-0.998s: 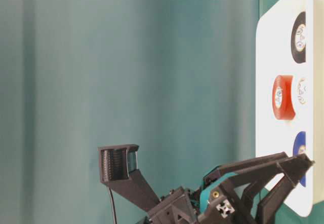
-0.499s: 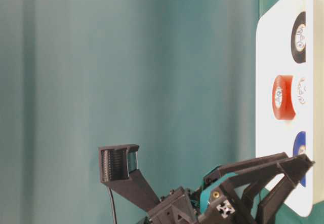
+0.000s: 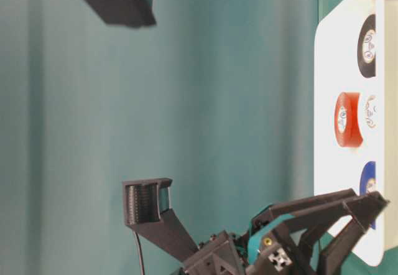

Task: Put the tape alternately from left to right into the white case.
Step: 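Carry the yellow tape with the right gripper into the tray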

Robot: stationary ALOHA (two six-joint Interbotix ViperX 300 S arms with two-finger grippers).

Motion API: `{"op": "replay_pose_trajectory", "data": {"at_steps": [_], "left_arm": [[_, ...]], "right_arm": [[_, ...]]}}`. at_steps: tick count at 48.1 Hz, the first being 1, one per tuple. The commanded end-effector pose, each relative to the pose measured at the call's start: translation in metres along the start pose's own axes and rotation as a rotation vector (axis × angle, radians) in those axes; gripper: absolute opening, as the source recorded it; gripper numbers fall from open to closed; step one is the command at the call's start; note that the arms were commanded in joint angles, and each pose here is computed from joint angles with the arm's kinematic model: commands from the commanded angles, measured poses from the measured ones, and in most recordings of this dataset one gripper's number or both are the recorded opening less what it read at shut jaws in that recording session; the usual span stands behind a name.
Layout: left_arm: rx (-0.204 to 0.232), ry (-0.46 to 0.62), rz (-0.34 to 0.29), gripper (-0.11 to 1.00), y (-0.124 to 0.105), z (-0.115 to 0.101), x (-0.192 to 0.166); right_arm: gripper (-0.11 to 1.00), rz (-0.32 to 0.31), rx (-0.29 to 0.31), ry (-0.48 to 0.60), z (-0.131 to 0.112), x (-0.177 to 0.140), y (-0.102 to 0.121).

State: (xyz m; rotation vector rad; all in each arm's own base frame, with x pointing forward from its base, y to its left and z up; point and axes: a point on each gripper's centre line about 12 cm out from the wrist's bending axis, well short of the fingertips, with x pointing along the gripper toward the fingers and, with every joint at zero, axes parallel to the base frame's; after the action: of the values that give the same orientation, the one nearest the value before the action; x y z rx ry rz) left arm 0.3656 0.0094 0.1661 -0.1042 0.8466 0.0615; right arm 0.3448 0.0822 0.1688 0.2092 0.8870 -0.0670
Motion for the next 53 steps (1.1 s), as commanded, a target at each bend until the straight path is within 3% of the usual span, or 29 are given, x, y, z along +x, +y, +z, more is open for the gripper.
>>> {"op": "replay_pose_trajectory", "data": {"at_steps": [1, 11, 20, 28, 35, 53], "left_arm": [[0.004, -0.026, -0.006, 0.81, -0.002, 0.007, -0.005], [0.01, -0.022, -0.012, 0.81, -0.006, 0.004, -0.005], [0.018, -0.023, -0.02, 0.81, -0.01, 0.003, -0.005], [0.022, -0.022, -0.024, 0.81, -0.012, 0.003, -0.005], [0.025, -0.019, -0.026, 0.81, -0.013, 0.001, -0.004], [0.03, -0.029, -0.032, 0.81, -0.016, 0.001, -0.004]], "right_arm": [[0.27, -0.012, 0.028, -0.067, 0.024, -0.009, -0.012], [0.27, -0.092, 0.043, -0.11, 0.042, -0.01, -0.048], [0.27, -0.149, 0.012, -0.158, 0.056, -0.011, -0.077], [0.27, -0.144, -0.002, -0.224, 0.068, -0.011, -0.095], [0.27, -0.144, 0.024, -0.273, 0.078, -0.008, -0.119], [0.27, -0.191, 0.053, -0.323, 0.099, 0.005, -0.169]]}}
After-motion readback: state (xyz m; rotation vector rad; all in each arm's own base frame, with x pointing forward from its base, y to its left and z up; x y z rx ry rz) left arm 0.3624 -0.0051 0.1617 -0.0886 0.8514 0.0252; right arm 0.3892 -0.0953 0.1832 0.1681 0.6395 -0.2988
